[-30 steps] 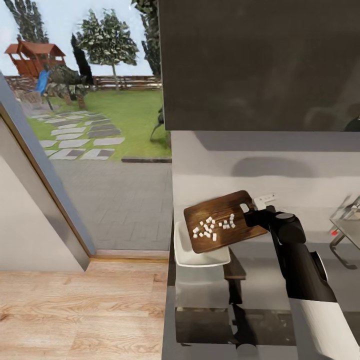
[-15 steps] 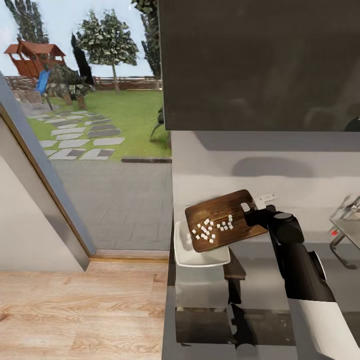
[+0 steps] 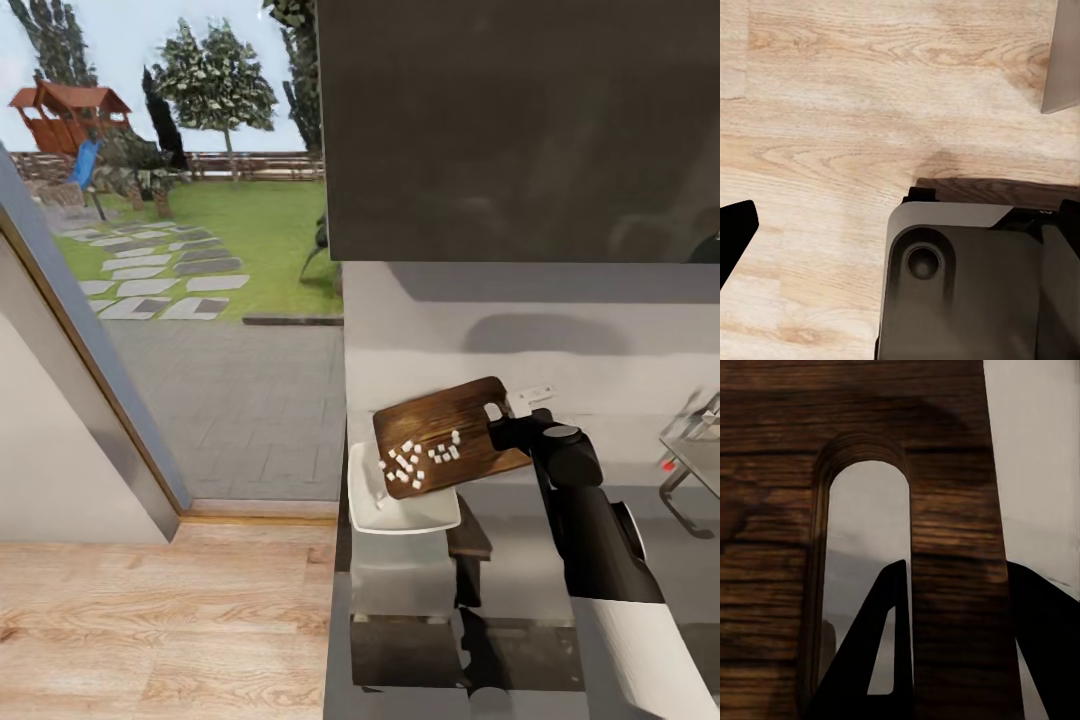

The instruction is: In the kitchen, take the Vidalia onion out of the sink, dice it on the chopping board with the paring knife, put the diced onion into the bowl on the countertop, then place both the paring knife and the chopping board into the sink.

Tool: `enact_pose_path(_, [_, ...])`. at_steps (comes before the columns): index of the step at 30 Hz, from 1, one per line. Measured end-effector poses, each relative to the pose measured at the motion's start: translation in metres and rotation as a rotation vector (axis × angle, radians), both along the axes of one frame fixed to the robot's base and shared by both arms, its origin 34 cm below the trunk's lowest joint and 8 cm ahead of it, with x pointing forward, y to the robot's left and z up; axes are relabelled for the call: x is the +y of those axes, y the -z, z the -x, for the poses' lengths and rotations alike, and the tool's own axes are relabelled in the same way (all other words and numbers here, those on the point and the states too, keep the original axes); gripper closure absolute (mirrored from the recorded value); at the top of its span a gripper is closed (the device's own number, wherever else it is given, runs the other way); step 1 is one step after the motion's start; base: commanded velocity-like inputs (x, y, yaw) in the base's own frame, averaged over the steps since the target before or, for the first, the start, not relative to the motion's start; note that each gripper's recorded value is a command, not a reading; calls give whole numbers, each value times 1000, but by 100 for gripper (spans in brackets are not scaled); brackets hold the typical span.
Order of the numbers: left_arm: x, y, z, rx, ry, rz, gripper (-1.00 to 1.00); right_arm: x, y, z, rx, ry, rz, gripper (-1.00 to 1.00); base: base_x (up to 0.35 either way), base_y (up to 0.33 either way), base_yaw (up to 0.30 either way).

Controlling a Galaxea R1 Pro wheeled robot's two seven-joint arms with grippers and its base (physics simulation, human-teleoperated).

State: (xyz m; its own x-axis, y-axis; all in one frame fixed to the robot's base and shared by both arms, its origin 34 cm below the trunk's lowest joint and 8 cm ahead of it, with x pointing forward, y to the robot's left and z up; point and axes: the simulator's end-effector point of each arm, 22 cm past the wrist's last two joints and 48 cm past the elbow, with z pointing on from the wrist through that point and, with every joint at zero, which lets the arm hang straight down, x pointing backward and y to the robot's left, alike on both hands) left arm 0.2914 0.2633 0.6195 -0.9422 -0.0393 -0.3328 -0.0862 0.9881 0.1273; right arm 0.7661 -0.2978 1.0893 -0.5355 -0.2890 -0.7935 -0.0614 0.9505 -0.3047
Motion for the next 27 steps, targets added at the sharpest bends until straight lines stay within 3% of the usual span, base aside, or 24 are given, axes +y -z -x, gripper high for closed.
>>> enact_pose_path(6, [0,0,0,0,1,0,-100,-4,-2,-1,-9,20,19,100,0,0,0])
enact_pose_path(14, [0,0,0,0,0,0,-100,8,-3,-2,-13,-3,35,100,0,0,0])
enact_pose_path(19, [0,0,0,0,0,-1,-100,-2,-7,-3,-29,34,66,100,0,0,0])
enact_pose_path(27, [1,0,0,0,0,-1,-100,-2,-9,-3,-35,37,70,100,0,0,0])
